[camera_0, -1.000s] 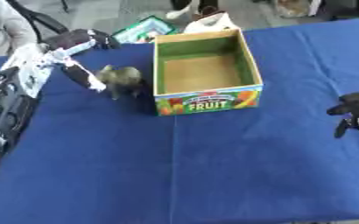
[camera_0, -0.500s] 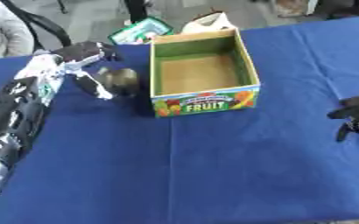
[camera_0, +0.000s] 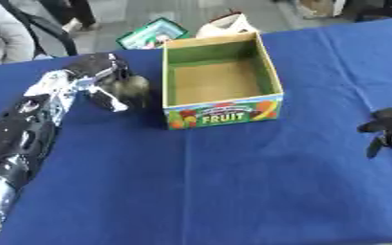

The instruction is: Pick up objects on the table and place them in the box.

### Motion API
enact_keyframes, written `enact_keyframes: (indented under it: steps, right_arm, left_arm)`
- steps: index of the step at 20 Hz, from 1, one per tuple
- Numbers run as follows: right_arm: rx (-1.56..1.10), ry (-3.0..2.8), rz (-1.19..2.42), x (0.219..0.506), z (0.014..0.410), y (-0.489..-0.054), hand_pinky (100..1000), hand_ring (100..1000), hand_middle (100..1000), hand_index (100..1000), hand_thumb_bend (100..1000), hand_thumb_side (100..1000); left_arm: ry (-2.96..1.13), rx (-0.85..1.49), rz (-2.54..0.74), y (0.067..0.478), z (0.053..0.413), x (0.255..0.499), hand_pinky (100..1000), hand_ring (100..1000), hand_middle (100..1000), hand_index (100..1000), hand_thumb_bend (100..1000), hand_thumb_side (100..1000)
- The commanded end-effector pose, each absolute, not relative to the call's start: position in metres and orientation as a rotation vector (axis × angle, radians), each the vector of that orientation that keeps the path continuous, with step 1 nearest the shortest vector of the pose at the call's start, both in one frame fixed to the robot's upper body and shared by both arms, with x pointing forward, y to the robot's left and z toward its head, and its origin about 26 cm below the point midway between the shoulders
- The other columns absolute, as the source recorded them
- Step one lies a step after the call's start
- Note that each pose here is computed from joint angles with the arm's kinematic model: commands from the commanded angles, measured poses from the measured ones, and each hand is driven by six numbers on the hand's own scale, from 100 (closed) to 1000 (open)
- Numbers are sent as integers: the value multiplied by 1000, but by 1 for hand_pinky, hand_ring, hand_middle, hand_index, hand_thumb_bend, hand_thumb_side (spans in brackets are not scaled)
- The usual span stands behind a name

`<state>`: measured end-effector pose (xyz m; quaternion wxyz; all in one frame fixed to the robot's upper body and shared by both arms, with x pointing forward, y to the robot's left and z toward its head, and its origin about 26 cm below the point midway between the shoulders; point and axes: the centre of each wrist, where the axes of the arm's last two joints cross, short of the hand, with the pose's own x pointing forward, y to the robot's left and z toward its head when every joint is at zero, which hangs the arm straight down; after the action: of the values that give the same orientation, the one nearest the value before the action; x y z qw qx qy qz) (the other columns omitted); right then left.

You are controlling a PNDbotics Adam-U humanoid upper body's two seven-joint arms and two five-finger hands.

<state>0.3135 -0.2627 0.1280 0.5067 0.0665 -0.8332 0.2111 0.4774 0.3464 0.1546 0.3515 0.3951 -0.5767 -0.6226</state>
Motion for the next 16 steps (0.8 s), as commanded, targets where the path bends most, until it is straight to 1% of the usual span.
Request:
enact_keyframes:
  steps: [1,3,4,6,8,11,14,16]
  right_arm:
    - [145,-2031,530,314,135,-264,370,653,509,691,100,445]
    - [143,-2031,529,314,135,-265,370,653,509,691,100,444]
    - [143,-2031,528,314,135,-265,371,653,509,691,100,444]
    - [144,-2032,527,314,135,-265,371,654,509,691,100,443]
    - [144,-2031,526,314,135,-265,371,654,509,692,100,443]
    - [143,-2029,524,313,134,-266,371,654,509,692,100,443]
    - [142,-2026,524,313,133,-266,371,654,509,692,100,442]
    - [142,-2024,525,313,133,-267,371,654,509,692,100,442]
  left_arm:
    - [-1506,1076,-1607,353,167,477,567,490,444,615,461,323]
    - [-1520,1093,-1595,355,168,477,548,458,395,560,433,316]
    - [-1529,1105,-1590,355,169,476,524,413,335,504,409,303]
    - [-1559,1120,-1571,358,171,476,511,381,285,456,361,284]
    - [-1584,1128,-1556,360,174,475,505,368,264,435,344,277]
    - [-1632,1137,-1543,362,185,473,504,364,259,429,322,265]
    - [-1700,1129,-1547,361,205,472,508,364,260,429,316,253]
    - [-1756,1124,-1552,357,220,470,511,364,260,429,329,247]
